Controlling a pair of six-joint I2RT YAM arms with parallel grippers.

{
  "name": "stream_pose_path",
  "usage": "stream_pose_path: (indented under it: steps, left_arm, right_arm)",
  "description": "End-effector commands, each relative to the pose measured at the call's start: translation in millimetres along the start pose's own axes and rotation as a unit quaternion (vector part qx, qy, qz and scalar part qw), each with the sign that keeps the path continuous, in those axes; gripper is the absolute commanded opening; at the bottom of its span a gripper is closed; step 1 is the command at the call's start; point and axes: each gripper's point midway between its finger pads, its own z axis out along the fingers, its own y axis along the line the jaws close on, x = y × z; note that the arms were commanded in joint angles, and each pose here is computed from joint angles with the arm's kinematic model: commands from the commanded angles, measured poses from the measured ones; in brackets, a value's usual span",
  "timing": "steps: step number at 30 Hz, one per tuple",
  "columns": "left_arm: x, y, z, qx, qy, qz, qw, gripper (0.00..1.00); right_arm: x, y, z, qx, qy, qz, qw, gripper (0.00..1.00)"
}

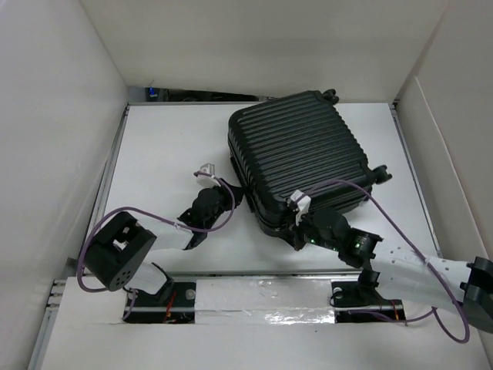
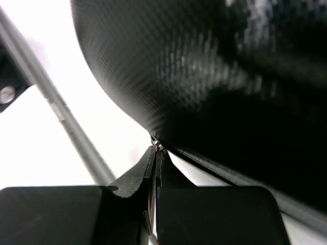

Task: Pack the luggage

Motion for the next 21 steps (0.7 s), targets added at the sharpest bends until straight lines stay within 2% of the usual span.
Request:
stream_pose_path:
  steps: [1, 4, 5, 6, 9, 11, 13, 14, 15, 17, 18, 19, 20, 21]
  left_arm:
    - [57.7, -45.5, -26.2, 0.095, 0.129, -0.011, 0.987, 0.0]
    - [60.7, -47.7, -27.9, 0.1, 0.132, -0.015, 0.986, 0.0]
    - [59.0, -47.8, -28.1, 0.099, 0.128, -0.014, 0.987, 0.0]
    - [58.3, -41.7, -28.0, 0.086, 0.124, -0.012, 0.988, 0.0]
    - [40.1, -31.0, -26.5, 0.058, 0.093, -0.005, 0.994, 0.0]
    - [27.2, -24.8, -27.8, 0.048, 0.08, -0.008, 0.996, 0.04]
    - [9.4, -12.7, -24.5, 0.028, 0.063, -0.011, 0.998, 0.24]
    - [0.9, -13.2, -24.6, 0.028, 0.053, -0.011, 0.998, 0.45]
    - [-7.8, -8.4, -21.8, 0.021, 0.045, -0.006, 0.999, 0.53]
    - [-12.3, -9.4, -13.3, 0.007, 0.054, 0.007, 0.998, 0.58]
    - [-12.5, -10.9, -10.6, 0.01, 0.065, 0.01, 0.998, 0.58]
    - [-15.5, -14.5, -6.4, 0.01, 0.065, 0.019, 0.998, 0.58]
    - [-12.8, -10.7, -3.2, 0.002, 0.069, 0.02, 0.997, 0.58]
    - [-13.5, -8.9, -0.9, -0.002, 0.066, 0.022, 0.998, 0.57]
  right_arm:
    - [-60.1, 73.8, -0.9, -0.149, -0.088, -0.022, 0.985, 0.0]
    - [-57.7, 76.1, 16.7, -0.151, -0.065, -0.012, 0.986, 0.02]
    - [-57.5, 65.4, 22.2, -0.111, -0.06, -0.005, 0.992, 0.14]
    - [-53.2, 58.6, 20.8, -0.093, -0.05, -0.003, 0.994, 0.44]
    - [-57.5, 42.1, 4.7, -0.047, -0.068, 0.004, 0.997, 0.76]
    - [-78.2, 31.3, -19.9, -0.026, -0.113, 0.004, 0.993, 0.81]
    - [-81.3, 21.2, -36.8, -0.009, -0.114, 0.003, 0.993, 0.81]
    - [-95.7, 20.5, -53.3, -0.007, -0.136, -0.002, 0.991, 0.81]
    - [-98.3, 9.1, -61.1, 0.015, -0.136, 0.0, 0.991, 0.75]
    - [-114.1, -10.7, -76.6, 0.063, -0.163, 0.001, 0.985, 0.64]
    - [-129.9, -27.8, -91.2, 0.104, -0.182, 0.008, 0.978, 0.28]
    - [-139.7, -40.4, -99.7, 0.135, -0.192, 0.014, 0.972, 0.11]
    - [-151.3, -60.2, -111.0, 0.186, -0.206, 0.015, 0.961, 0.0]
    - [-172.4, -73.2, -122.4, 0.221, -0.217, 0.018, 0.951, 0.0]
